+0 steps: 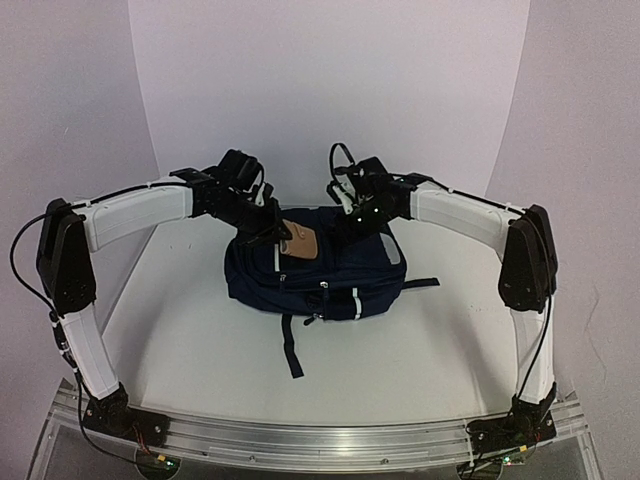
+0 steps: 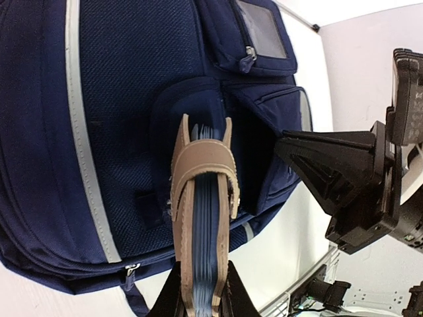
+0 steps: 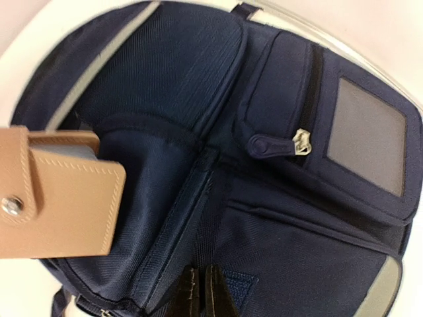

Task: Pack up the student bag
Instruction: Place the personal item in the student bag.

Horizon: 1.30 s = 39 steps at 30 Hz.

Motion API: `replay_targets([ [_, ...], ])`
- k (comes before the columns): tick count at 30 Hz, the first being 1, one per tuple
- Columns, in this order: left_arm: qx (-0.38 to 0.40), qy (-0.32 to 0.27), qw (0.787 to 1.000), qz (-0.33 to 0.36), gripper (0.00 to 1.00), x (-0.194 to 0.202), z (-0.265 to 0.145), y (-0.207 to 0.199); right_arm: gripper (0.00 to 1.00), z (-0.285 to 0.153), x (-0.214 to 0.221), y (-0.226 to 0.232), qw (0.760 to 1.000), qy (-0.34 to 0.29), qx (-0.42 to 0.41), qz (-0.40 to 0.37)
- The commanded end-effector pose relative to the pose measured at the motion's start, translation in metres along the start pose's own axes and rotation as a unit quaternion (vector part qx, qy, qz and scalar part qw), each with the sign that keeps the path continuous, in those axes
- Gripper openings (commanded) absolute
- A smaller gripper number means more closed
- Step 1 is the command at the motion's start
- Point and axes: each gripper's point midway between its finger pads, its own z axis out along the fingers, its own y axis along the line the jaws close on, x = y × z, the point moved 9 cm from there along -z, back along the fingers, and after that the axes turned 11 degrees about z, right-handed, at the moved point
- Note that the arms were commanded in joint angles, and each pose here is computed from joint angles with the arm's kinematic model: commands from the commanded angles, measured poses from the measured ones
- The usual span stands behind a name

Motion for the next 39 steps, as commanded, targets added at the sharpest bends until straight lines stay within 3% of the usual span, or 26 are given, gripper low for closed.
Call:
replay_targets([
  [1,0.082,-0.061,0.994,0.025,0.00,-0.015,-0.015,-0.029,0.00,-0.042,-0.023,0.001,0.997,-0.032,-0.054,0.034],
  [7,0.099,-0.073,0.992,-0.012,0.00,-0.013,0.012,-0.018,0.00,-0.045,-0.024,0.002,0.995,-0.025,-0.085,0.046],
  [14,0.121,-0.001,0.992,-0.041,0.00,0.011,0.045,-0.005,0.00,-0.051,-0.028,0.003,0.994,-0.032,-0.092,0.047],
  [20,0.154,0.016,0.988,0.020,0.00,0.024,0.035,-0.028,0.00,-0.050,-0.027,0.004,0.993,-0.029,-0.099,0.051],
  [27,0.041,-0.084,0.995,0.037,0.00,0.017,-0.027,-0.026,0.00,-0.043,-0.021,0.000,0.995,-0.019,-0.087,0.051],
  [30,0.057,-0.120,0.989,0.059,0.00,0.009,-0.048,-0.036,0.00,-0.042,-0.019,0.000,0.994,-0.014,-0.090,0.053],
  [39,0.119,-0.150,0.979,0.062,0.00,-0.011,-0.021,-0.053,0.00,-0.040,-0.018,0.000,0.994,-0.012,-0.092,0.058],
])
